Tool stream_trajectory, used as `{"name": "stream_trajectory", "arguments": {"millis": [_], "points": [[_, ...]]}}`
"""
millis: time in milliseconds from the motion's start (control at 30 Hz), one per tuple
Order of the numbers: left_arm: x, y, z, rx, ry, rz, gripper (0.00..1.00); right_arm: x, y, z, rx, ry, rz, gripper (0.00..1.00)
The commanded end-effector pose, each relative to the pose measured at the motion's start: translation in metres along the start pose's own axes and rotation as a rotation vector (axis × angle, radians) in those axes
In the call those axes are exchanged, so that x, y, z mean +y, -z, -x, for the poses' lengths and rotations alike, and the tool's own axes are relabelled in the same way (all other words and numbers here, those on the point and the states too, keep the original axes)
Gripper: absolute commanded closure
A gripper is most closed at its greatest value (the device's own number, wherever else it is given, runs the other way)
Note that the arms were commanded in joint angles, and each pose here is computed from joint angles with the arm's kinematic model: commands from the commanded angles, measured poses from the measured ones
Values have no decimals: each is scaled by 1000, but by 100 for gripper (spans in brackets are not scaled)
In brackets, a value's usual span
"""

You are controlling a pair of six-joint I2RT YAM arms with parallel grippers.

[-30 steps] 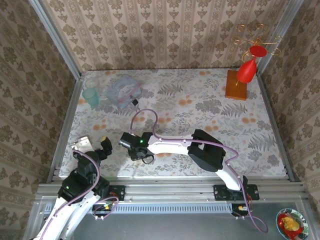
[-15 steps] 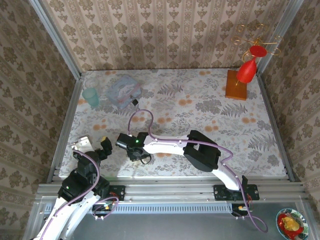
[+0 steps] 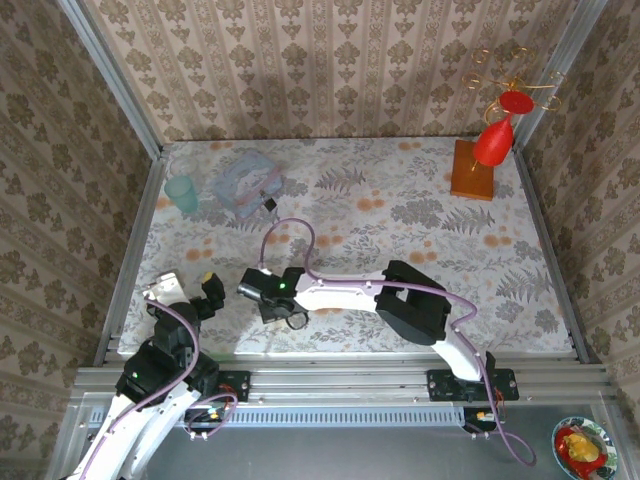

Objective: Unlock the padlock with the key

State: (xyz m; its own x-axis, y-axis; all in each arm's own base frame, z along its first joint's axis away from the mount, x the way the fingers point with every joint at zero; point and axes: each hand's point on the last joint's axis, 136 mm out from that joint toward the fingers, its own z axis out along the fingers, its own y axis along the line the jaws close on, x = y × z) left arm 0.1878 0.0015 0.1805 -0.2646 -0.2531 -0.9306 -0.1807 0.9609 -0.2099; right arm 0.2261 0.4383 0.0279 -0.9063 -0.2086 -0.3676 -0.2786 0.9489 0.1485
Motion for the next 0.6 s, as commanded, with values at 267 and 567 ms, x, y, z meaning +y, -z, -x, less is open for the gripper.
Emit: {"name": "stream_trajectory", "arguments": {"millis": [267, 567], "points": [[-44, -10, -5, 33, -11, -184, 0, -25, 72, 44, -333, -40, 172, 100], [-142, -13, -14, 337, 153, -524, 1, -48, 136, 53, -649, 32, 346, 100]]}}
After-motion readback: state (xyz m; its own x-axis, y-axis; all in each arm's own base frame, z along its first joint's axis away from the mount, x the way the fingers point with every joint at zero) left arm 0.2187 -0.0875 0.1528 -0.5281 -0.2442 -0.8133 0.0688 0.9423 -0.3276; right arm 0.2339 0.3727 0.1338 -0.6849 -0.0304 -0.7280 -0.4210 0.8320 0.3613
